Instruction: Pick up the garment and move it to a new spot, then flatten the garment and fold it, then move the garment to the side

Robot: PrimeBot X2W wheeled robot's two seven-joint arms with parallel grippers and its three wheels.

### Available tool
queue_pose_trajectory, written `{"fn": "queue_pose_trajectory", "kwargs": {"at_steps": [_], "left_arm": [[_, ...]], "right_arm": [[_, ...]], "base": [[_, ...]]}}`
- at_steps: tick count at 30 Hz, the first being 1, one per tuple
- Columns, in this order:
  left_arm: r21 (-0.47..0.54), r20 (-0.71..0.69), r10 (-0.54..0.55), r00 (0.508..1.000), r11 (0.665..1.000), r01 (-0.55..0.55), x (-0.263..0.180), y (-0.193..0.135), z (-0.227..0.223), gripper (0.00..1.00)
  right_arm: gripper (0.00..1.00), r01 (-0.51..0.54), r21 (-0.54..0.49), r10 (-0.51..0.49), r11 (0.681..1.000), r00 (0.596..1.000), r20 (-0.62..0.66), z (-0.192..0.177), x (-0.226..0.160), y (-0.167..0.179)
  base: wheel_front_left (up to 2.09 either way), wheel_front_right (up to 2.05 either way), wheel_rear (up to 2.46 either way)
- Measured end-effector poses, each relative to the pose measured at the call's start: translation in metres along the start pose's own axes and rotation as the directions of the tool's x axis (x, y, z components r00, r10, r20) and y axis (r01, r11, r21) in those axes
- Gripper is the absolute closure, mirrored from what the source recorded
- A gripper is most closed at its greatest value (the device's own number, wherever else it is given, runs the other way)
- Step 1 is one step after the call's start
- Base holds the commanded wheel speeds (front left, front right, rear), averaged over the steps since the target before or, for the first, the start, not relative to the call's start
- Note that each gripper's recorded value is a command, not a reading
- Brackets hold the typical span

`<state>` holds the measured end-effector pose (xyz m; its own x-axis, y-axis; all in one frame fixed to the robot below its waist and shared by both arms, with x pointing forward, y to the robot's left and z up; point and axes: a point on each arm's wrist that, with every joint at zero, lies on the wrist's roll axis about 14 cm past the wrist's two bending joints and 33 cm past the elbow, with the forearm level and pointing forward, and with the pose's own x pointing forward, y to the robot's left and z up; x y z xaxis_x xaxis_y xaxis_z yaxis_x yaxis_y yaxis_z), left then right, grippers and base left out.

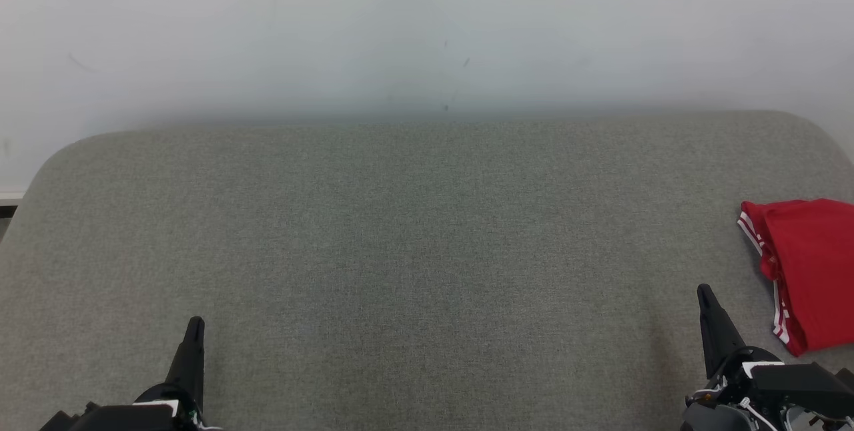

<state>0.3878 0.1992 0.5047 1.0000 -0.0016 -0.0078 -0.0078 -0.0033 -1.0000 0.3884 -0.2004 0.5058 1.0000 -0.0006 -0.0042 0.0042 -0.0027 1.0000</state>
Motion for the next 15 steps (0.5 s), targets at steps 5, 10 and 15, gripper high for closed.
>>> {"fn": "queue_pose_trajectory", "kwargs": {"at_steps": [5, 10, 15], "left_arm": [[0.000, 0.000, 0.000, 1.000, 1.000, 0.000, 0.0000, -0.0001, 0.0001, 1.00], [0.000, 0.000, 0.000, 1.000, 1.000, 0.000, 0.0000, 0.0000, 0.0000, 1.00], [0.000, -0.001, 0.000, 1.000, 1.000, 0.000, 0.0001, 0.0000, -0.0002, 1.00]], "right_arm": [[1.00, 0.000, 0.000, 0.000, 1.000, 1.000, 0.000, 0.0000, 0.0000, 0.0000], [1.00, 0.000, 0.000, 0.000, 1.000, 1.000, 0.000, -0.0001, 0.0000, 0.0000], [1.00, 0.000, 0.000, 0.000, 1.000, 1.000, 0.000, 0.0000, 0.0000, 0.0000]], "base": [[0.00, 0.00, 0.00], [0.00, 0.00, 0.00], [0.00, 0.00, 0.00]]}}
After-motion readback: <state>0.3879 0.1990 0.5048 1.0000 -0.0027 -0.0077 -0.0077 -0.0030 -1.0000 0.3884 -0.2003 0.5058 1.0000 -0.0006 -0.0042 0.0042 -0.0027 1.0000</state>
